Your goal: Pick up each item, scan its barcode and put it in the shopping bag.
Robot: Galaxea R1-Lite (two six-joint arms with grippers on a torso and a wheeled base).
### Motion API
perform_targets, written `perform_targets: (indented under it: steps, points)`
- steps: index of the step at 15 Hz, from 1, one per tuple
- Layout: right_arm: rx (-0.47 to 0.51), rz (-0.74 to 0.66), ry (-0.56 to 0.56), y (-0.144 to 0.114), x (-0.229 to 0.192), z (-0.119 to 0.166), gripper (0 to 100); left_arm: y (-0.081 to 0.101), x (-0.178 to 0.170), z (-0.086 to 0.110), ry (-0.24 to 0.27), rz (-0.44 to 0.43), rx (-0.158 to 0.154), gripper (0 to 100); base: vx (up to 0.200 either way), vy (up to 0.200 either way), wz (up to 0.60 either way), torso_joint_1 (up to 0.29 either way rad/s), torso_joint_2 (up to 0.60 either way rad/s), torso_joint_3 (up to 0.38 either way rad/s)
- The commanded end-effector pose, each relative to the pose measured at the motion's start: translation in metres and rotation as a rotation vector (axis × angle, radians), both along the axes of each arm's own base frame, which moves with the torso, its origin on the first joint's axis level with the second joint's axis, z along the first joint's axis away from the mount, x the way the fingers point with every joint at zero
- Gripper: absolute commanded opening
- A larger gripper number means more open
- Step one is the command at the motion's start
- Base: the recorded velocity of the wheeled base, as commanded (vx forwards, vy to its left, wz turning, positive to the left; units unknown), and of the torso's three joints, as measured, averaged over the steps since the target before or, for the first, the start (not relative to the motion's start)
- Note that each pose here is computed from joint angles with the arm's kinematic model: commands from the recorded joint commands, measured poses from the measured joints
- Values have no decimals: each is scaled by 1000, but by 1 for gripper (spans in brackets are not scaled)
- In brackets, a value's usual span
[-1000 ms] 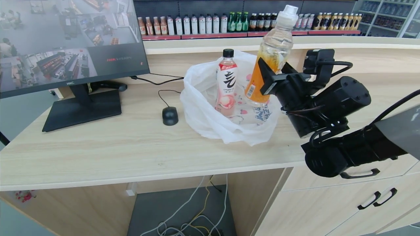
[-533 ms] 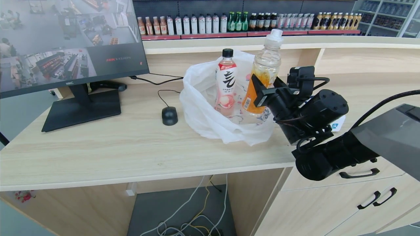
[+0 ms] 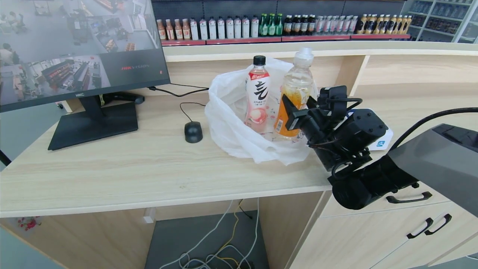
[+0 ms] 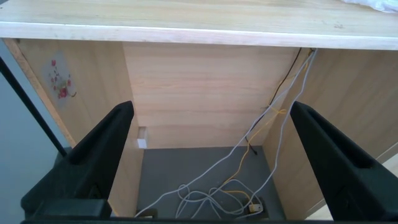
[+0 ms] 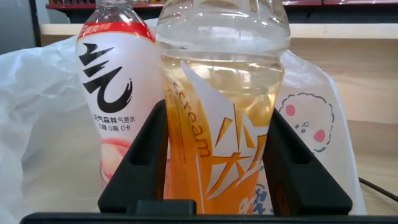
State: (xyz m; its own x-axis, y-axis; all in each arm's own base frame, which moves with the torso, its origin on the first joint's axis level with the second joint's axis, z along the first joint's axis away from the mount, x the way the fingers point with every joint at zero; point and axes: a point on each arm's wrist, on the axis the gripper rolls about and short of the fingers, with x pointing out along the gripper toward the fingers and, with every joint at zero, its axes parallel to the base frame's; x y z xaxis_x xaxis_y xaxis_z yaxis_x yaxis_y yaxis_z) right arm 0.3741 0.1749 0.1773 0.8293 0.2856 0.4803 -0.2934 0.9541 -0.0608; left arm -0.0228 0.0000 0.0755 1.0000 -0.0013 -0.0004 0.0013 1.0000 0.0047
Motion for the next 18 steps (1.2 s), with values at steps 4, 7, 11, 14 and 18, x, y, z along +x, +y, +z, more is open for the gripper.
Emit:
perform_targets:
  steps: [4, 7, 11, 14, 18]
  points:
    - [-10, -2, 21, 2, 3, -9, 0, 0, 0, 0, 0, 0, 0, 100, 0, 0, 0, 0, 0, 0]
    - [-12, -1, 25, 2, 3, -10, 0, 0, 0, 0, 0, 0, 0, 100, 0, 0, 0, 0, 0, 0]
    - [-16, 0, 36, 2, 3, -13, 0, 0, 0, 0, 0, 1, 0, 100, 0, 0, 0, 0, 0, 0]
    - [-19, 3, 42, 3, 1, -15, 0, 0, 0, 0, 0, 0, 0, 100, 0, 0, 0, 0, 0, 0]
    - [-22, 8, 59, 3, -1, -18, 0, 0, 0, 0, 0, 0, 0, 100, 0, 0, 0, 0, 0, 0]
